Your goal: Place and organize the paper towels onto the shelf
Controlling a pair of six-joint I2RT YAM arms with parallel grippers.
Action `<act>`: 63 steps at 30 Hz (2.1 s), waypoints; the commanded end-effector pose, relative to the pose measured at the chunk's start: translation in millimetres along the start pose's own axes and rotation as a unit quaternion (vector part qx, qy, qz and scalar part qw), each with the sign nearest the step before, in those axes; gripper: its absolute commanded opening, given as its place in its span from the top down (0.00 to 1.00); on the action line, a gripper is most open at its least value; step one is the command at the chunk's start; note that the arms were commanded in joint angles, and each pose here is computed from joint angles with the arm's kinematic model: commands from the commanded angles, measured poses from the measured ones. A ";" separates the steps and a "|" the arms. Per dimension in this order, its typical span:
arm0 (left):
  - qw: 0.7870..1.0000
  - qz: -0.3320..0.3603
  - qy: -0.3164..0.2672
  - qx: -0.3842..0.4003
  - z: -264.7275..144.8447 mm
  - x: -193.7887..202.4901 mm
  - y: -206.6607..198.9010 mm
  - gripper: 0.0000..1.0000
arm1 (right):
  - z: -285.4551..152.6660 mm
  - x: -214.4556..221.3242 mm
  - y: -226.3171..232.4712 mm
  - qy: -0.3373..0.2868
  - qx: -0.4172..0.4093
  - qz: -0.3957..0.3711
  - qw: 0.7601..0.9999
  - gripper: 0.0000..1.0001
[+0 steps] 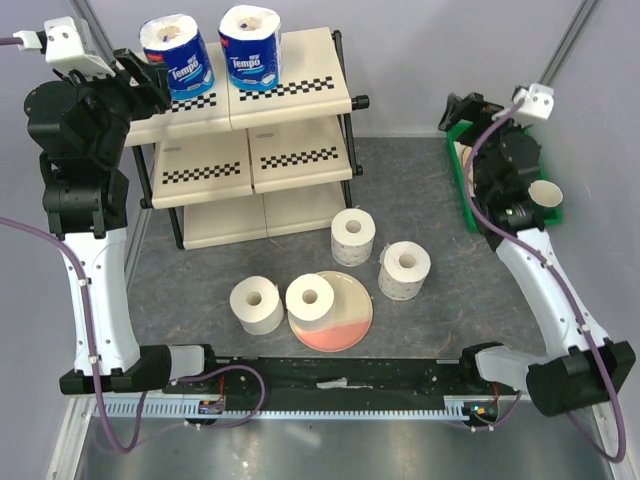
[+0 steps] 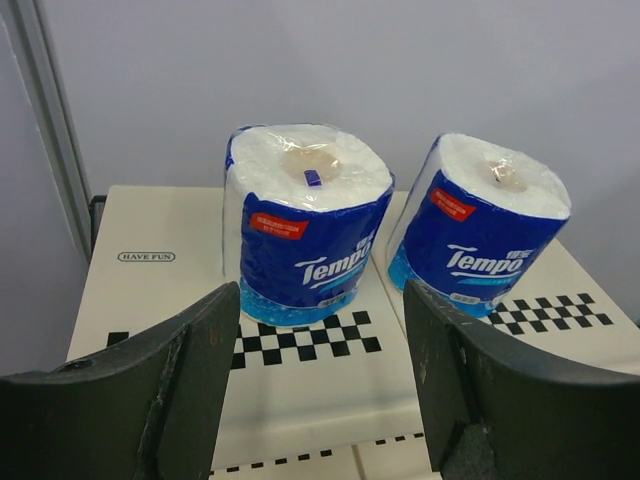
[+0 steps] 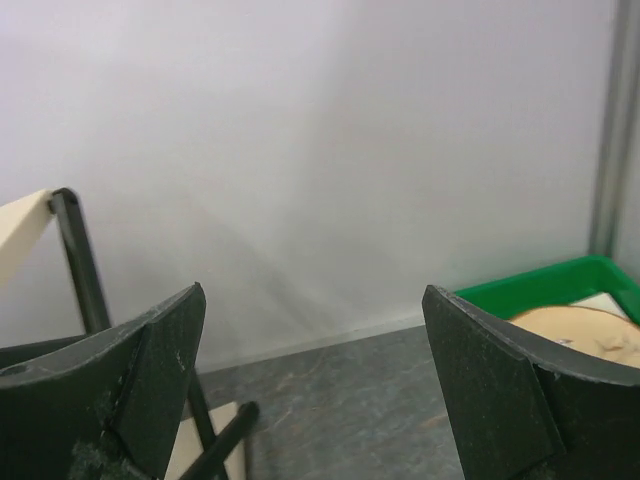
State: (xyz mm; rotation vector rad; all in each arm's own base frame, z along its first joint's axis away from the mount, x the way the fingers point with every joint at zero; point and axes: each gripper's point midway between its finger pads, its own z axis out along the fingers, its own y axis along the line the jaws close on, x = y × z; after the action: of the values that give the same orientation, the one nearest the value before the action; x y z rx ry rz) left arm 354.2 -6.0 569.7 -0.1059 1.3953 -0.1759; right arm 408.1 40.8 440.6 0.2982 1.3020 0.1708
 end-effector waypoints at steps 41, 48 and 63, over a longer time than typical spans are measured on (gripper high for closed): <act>0.997 -0.052 -0.056 -0.012 63.6 9.3 89.6 0.27 | 86.7 27.9 307.0 -0.028 -0.194 -0.014 0.980 0.02; 0.998 -0.053 -0.038 -0.015 74.0 25.5 97.6 0.27 | 82.5 33.4 318.0 -0.028 -0.204 -0.010 0.978 0.02; 0.998 -0.061 -0.004 0.031 102.2 57.7 97.3 0.28 | 85.9 45.0 323.2 -0.032 -0.210 -0.033 0.977 0.02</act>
State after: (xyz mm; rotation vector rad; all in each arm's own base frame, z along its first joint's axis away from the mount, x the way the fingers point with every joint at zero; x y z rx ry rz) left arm 472.5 85.9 492.8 -0.2173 1.4292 -0.2880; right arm 521.6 351.8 497.0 -0.1125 1.2427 0.3627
